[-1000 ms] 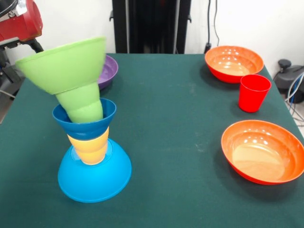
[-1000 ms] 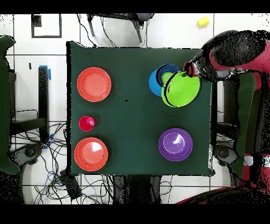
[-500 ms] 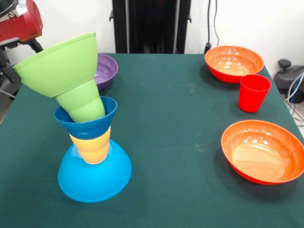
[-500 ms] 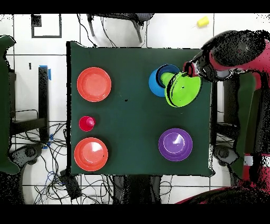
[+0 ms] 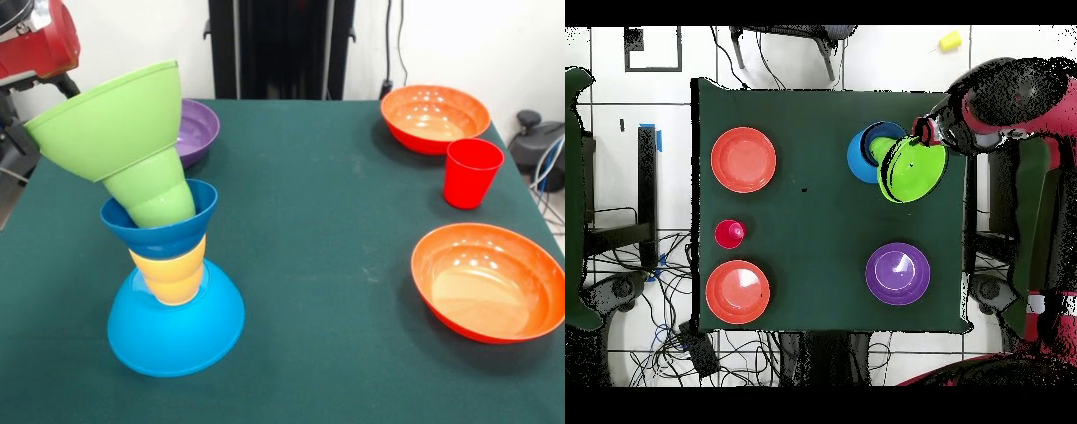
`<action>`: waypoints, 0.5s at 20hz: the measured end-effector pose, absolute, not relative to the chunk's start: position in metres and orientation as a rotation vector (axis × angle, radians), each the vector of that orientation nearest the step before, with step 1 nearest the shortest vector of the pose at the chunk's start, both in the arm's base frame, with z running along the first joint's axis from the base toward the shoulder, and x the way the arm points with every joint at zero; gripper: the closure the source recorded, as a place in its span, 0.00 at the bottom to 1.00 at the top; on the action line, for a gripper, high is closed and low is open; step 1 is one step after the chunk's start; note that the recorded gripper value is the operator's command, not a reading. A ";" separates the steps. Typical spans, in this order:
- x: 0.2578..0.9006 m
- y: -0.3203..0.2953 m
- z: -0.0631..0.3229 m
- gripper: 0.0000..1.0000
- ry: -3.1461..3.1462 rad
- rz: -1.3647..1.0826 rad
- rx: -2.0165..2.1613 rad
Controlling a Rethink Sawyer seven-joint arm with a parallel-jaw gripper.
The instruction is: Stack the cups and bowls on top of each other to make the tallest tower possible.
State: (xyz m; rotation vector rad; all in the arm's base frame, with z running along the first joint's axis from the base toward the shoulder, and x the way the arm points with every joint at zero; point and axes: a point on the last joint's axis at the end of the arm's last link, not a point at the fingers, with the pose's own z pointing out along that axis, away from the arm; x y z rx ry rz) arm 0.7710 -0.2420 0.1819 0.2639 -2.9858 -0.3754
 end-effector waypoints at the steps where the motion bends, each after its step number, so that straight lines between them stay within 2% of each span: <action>1: 0.771 -0.242 0.182 0.00 -2.986 -0.375 0.264; 9: 0.771 -0.242 0.182 0.00 -2.986 -0.375 0.264; 10: 0.771 -0.242 0.182 1.00 -2.986 -0.375 0.264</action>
